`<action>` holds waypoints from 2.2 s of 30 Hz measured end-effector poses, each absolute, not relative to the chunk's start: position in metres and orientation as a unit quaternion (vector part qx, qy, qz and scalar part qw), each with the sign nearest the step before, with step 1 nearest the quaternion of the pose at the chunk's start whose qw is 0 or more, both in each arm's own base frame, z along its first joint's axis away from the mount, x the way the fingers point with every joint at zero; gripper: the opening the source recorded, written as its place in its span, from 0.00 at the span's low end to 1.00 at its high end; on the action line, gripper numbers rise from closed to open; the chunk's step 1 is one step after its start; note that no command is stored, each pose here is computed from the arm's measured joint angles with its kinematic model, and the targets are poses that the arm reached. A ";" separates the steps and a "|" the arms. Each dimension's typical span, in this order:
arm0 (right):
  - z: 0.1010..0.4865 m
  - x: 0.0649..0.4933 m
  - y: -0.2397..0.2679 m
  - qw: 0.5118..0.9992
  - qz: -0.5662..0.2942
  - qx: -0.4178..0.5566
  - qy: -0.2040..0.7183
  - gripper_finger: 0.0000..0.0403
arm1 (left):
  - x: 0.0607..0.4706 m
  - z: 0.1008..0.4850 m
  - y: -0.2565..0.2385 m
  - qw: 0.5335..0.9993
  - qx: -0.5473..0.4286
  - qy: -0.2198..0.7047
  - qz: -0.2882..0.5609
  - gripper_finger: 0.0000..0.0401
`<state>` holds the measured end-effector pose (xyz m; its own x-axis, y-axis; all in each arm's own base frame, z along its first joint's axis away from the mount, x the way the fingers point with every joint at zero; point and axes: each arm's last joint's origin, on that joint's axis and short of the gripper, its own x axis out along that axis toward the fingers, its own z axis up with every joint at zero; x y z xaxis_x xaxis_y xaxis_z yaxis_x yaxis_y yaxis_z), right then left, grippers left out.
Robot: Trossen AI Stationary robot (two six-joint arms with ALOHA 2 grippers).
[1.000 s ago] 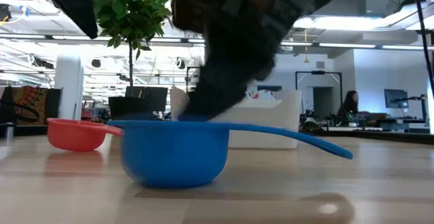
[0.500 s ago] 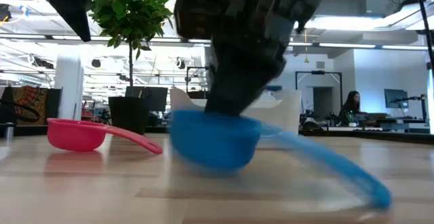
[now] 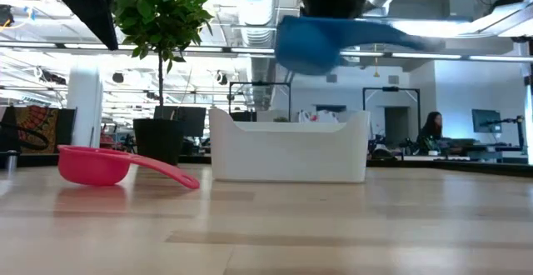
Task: Nest measuring cups in basket
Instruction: Stack the blue measuring cup on top of the orange measuring cup, then stack the red measuring cup on top of the blue measuring cup
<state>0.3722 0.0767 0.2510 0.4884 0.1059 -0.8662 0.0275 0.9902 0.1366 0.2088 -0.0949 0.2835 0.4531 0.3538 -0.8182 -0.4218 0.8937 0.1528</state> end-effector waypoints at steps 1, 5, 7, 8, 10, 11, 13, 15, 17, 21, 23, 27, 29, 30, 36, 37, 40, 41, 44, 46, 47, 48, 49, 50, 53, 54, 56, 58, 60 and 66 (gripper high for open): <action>0.259 0.369 0.063 0.864 0.007 0.055 0.500 0.03 | 0.209 0.284 -0.094 0.852 -0.035 0.467 0.232 0.36; 0.278 0.362 -0.002 0.873 -0.048 0.028 0.485 0.02 | 0.212 0.284 -0.087 0.852 -0.043 0.451 0.262 0.36; 0.284 0.357 -0.037 0.875 -0.075 0.025 0.477 0.02 | 0.214 0.284 -0.082 0.850 -0.053 0.443 0.281 0.36; 0.285 0.356 -0.054 0.877 -0.088 0.023 0.472 0.02 | 0.215 0.284 -0.079 0.848 -0.061 0.441 0.288 0.36; 0.285 0.352 -0.089 0.879 -0.108 0.028 0.464 0.02 | 0.218 0.285 -0.073 0.842 -0.081 0.435 0.307 0.36; 0.283 0.349 -0.106 0.880 -0.115 0.033 0.460 0.02 | 0.219 0.284 -0.071 0.839 -0.093 0.431 0.318 0.36; 0.281 0.346 -0.137 0.887 -0.130 0.043 0.441 0.02 | 0.220 0.284 -0.065 0.833 -0.114 0.422 0.338 0.36; 0.274 0.343 -0.163 0.890 -0.135 0.055 0.432 0.02 | 0.222 0.285 -0.059 0.829 -0.129 0.411 0.358 0.36; 0.268 0.342 -0.186 0.894 -0.132 0.061 0.424 0.02 | 0.224 0.285 -0.052 0.825 -0.138 0.399 0.377 0.36; 0.256 0.350 -0.219 0.893 -0.116 0.072 0.429 0.02 | 0.230 0.286 -0.038 0.818 -0.153 0.386 0.398 0.36; 0.250 0.354 -0.231 0.887 -0.105 0.086 0.441 0.03 | 0.232 0.286 -0.032 0.815 -0.163 0.385 0.402 0.36; 0.242 0.364 -0.249 0.876 -0.100 0.107 0.460 0.03 | 0.235 0.286 -0.023 0.809 -0.184 0.385 0.404 0.36; 0.238 0.367 -0.255 0.868 -0.099 0.116 0.472 0.03 | 0.235 0.286 -0.020 0.806 -0.189 0.385 0.407 0.36; 0.237 0.369 -0.257 0.866 -0.098 0.119 0.476 0.03 | 0.236 0.286 -0.019 0.805 -0.191 0.386 0.408 0.36; 0.226 0.381 -0.263 0.857 -0.092 0.127 0.490 0.04 | 0.236 0.286 -0.015 0.801 -0.195 0.386 0.413 0.36; 0.224 0.383 -0.263 0.856 -0.090 0.128 0.492 0.04 | 0.236 0.286 -0.015 0.801 -0.195 0.386 0.414 0.36; 0.219 0.387 -0.261 0.855 -0.086 0.127 0.496 0.05 | 0.236 0.286 -0.014 0.800 -0.196 0.385 0.416 0.36; 0.218 0.388 -0.261 0.855 -0.085 0.126 0.495 0.06 | 0.236 0.286 -0.014 0.800 -0.196 0.386 0.416 0.36; 0.216 0.388 -0.260 0.853 -0.085 0.128 0.499 0.09 | 0.236 0.286 -0.014 0.800 -0.197 0.385 0.416 0.36; 0.216 0.389 -0.261 0.856 -0.086 0.125 0.494 0.12 | 0.236 0.286 -0.014 0.800 -0.197 0.386 0.416 0.36; 0.216 0.388 -0.261 0.856 -0.087 0.126 0.494 0.13 | 0.236 0.286 -0.014 0.800 -0.197 0.385 0.416 0.36; 0.216 0.388 -0.261 0.855 -0.087 0.126 0.495 0.14 | 0.236 0.286 -0.014 0.800 -0.197 0.385 0.416 0.36; 0.216 0.389 -0.262 0.856 -0.087 0.126 0.494 0.16 | 0.236 0.286 -0.014 0.800 -0.197 0.385 0.416 0.36; 0.217 0.389 -0.262 0.857 -0.088 0.126 0.493 0.17 | 0.236 0.286 -0.014 0.800 -0.197 0.386 0.416 0.36; 0.217 0.389 -0.262 0.857 -0.089 0.127 0.492 0.22 | 0.236 0.286 -0.014 0.800 -0.197 0.386 0.416 0.36; 0.217 0.389 -0.262 0.857 -0.089 0.127 0.492 0.24 | 0.236 0.286 -0.014 0.800 -0.197 0.386 0.416 0.36; 0.217 0.389 -0.262 0.857 -0.089 0.126 0.491 0.28 | 0.236 0.286 -0.014 0.800 -0.197 0.386 0.416 0.36; 0.217 0.389 -0.262 0.857 -0.091 0.129 0.491 0.33 | 0.236 0.286 -0.014 0.800 -0.197 0.386 0.415 0.36; 0.217 0.389 -0.262 0.855 -0.099 0.144 0.489 0.37 | 0.236 0.286 -0.014 0.800 -0.198 0.387 0.414 0.36; 0.246 0.388 -0.249 0.864 -0.123 0.162 0.460 0.45 | 0.235 0.285 -0.019 0.801 -0.203 0.408 0.389 0.36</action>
